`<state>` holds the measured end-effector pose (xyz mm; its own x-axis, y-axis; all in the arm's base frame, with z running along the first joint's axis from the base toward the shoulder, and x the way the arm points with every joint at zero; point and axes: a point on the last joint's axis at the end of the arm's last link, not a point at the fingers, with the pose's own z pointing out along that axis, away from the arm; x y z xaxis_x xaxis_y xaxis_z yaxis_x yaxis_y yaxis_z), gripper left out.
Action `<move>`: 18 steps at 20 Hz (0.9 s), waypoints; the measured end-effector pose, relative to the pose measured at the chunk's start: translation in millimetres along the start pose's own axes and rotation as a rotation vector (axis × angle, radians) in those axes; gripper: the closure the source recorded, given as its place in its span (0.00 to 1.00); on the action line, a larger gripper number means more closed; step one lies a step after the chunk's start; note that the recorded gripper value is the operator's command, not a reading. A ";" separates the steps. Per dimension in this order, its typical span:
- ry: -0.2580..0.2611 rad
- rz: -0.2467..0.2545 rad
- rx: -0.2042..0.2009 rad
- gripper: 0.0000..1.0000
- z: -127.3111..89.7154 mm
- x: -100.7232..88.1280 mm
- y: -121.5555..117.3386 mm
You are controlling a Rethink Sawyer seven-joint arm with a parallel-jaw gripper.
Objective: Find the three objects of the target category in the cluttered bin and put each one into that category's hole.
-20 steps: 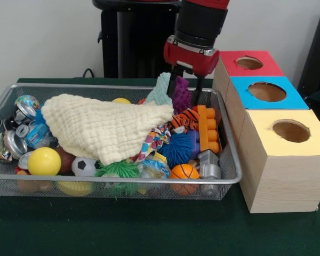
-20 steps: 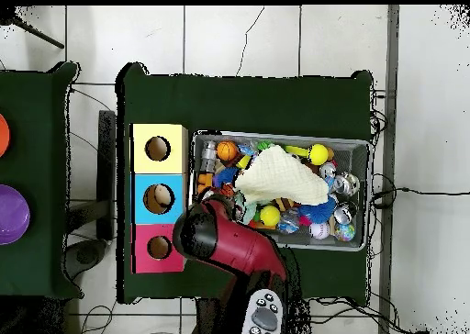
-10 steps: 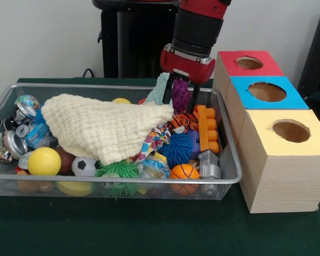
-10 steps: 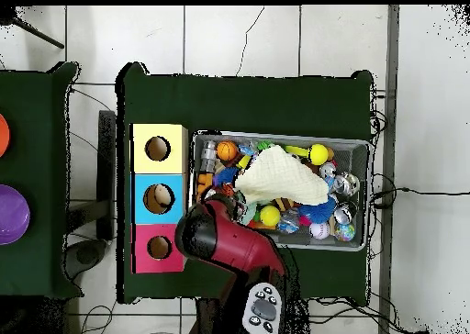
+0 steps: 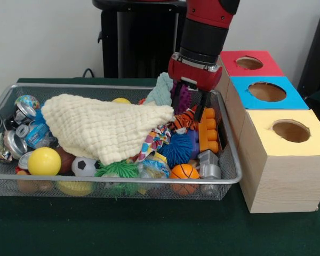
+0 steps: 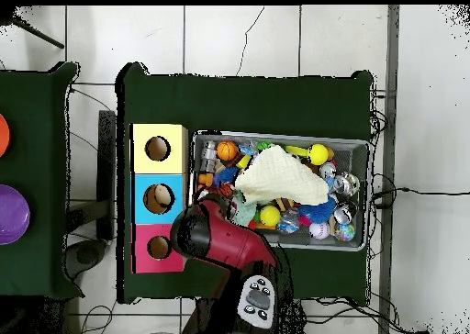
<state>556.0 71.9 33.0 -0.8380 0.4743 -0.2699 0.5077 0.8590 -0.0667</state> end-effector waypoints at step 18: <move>-0.010 -0.013 -0.013 0.00 31.7 19.9 6.4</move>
<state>549.0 80.7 -3.2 -0.8425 0.4611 -0.2784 0.4939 0.8676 -0.0579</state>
